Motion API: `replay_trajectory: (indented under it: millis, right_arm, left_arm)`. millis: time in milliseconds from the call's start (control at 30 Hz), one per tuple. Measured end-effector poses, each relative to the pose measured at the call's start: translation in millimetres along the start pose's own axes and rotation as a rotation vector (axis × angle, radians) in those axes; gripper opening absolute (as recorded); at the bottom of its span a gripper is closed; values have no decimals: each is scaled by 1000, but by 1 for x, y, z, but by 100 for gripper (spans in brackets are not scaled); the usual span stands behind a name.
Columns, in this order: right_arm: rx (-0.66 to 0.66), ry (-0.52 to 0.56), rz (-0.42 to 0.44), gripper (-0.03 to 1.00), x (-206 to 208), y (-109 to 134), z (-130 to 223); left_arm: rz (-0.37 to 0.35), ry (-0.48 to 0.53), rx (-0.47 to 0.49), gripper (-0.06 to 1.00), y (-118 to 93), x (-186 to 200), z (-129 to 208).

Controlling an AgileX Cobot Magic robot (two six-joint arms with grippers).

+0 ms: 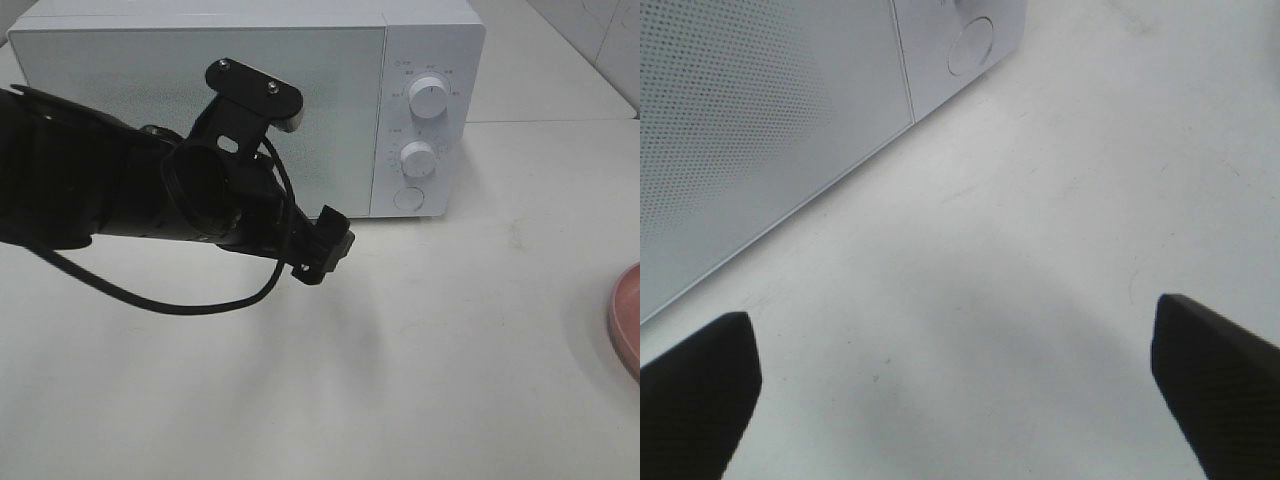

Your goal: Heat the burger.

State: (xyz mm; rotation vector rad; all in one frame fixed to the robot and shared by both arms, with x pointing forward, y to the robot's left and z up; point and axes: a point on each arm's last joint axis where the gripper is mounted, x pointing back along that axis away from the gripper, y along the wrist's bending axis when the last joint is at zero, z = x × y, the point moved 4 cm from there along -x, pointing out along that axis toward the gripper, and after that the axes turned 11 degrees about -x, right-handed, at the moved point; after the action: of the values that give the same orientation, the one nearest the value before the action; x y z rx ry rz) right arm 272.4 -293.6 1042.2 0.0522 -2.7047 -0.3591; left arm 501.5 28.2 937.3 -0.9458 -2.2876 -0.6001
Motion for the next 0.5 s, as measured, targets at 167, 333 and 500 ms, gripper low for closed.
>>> replay_trajectory:
  millis: [167,333,500]
  right_arm:
    - [0,0,0,76,0,0,0]
    - [0,0,0,76,0,0,0]
    - [0,0,0,76,0,0,0]
  left_arm:
    - [-8,-50,-10,99,4,20,-9]
    - [-11,-67,-72,99,5,32,-8]
    - [-11,-64,-82,99,5,35,-5]
